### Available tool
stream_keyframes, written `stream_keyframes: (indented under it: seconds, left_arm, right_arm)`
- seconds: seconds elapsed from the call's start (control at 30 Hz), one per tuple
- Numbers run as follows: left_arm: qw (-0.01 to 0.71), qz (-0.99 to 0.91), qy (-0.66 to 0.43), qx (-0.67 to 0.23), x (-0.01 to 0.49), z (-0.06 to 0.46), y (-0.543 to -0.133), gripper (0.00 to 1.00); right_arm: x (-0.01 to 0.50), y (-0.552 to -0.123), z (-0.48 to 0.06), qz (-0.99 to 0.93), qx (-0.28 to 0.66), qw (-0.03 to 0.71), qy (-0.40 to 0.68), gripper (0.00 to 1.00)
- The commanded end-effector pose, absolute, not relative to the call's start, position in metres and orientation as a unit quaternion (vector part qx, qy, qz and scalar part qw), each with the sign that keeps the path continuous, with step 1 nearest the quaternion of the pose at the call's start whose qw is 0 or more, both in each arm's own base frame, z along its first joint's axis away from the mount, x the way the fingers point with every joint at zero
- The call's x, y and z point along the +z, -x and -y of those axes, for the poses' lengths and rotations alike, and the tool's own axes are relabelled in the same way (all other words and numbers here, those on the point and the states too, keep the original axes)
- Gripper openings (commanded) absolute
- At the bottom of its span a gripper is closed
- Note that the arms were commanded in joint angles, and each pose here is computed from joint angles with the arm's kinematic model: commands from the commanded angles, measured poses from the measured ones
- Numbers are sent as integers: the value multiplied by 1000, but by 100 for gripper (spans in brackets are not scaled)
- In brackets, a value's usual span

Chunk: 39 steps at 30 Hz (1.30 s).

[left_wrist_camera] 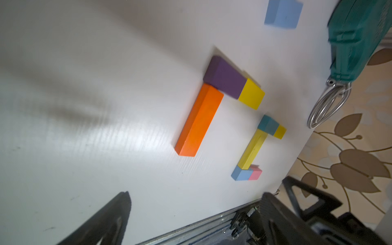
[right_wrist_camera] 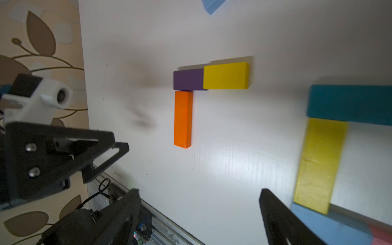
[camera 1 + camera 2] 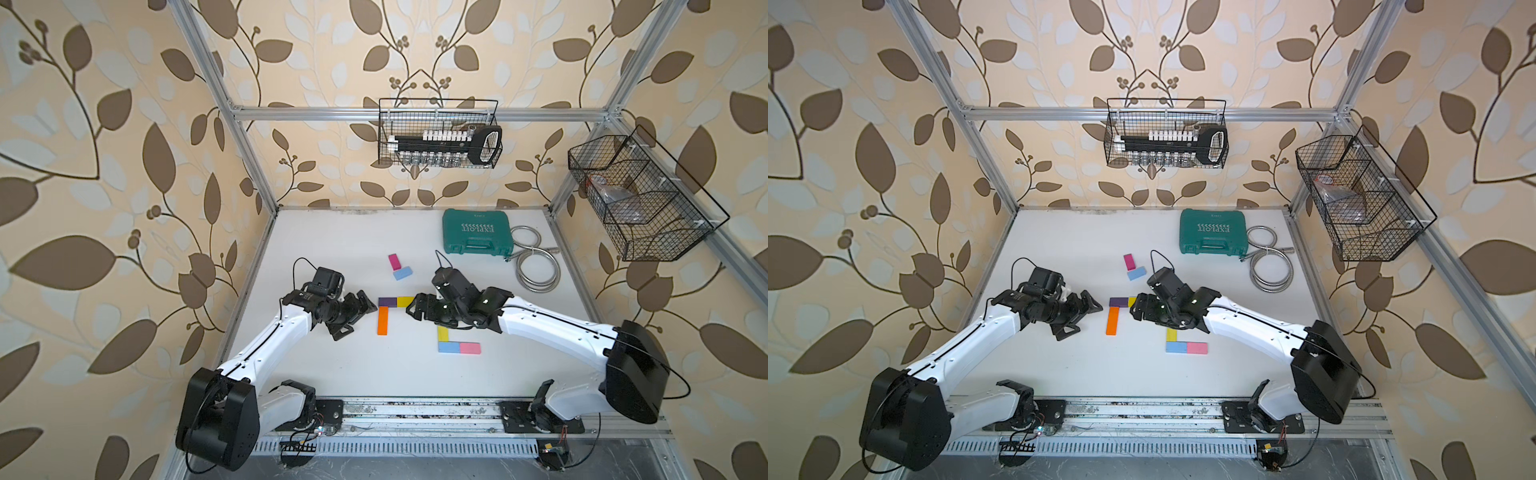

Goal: Assemble the letter c with building blocks
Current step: Assemble the building block at the center of the board.

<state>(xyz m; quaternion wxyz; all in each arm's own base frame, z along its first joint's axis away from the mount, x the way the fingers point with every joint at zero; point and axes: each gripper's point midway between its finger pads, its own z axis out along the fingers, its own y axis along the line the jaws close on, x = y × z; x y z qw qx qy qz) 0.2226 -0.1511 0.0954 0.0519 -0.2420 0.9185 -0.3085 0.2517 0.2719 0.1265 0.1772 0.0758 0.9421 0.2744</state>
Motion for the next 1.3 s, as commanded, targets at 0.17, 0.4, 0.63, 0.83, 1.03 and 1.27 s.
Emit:
stream_keyframes:
  seconds: [0.17, 0.4, 0.63, 0.83, 1.03, 1.27]
  left_arm:
    - [68, -907, 262, -323, 84, 187, -222, 98]
    - [62, -906, 262, -328, 72, 207, -228, 98]
    - [65, -901, 266, -336, 66, 217, -234, 98]
    - [71, -900, 271, -335, 64, 220, -238, 98]
    - [82, -897, 280, -332, 61, 219, -239, 98]
    - [78, -900, 278, -327, 55, 221, -238, 98]
  right_arm:
    - [122, -254, -222, -946, 247, 184, -104, 87]
    - [124, -255, -216, -945, 246, 185, -107, 87]
    - [122, -254, -214, -945, 247, 184, -109, 87]
    - [124, -256, -215, -944, 248, 186, -110, 87]
    - [126, -258, -215, -944, 247, 188, -110, 87]
    - [127, -258, -214, -944, 247, 188, -111, 87]
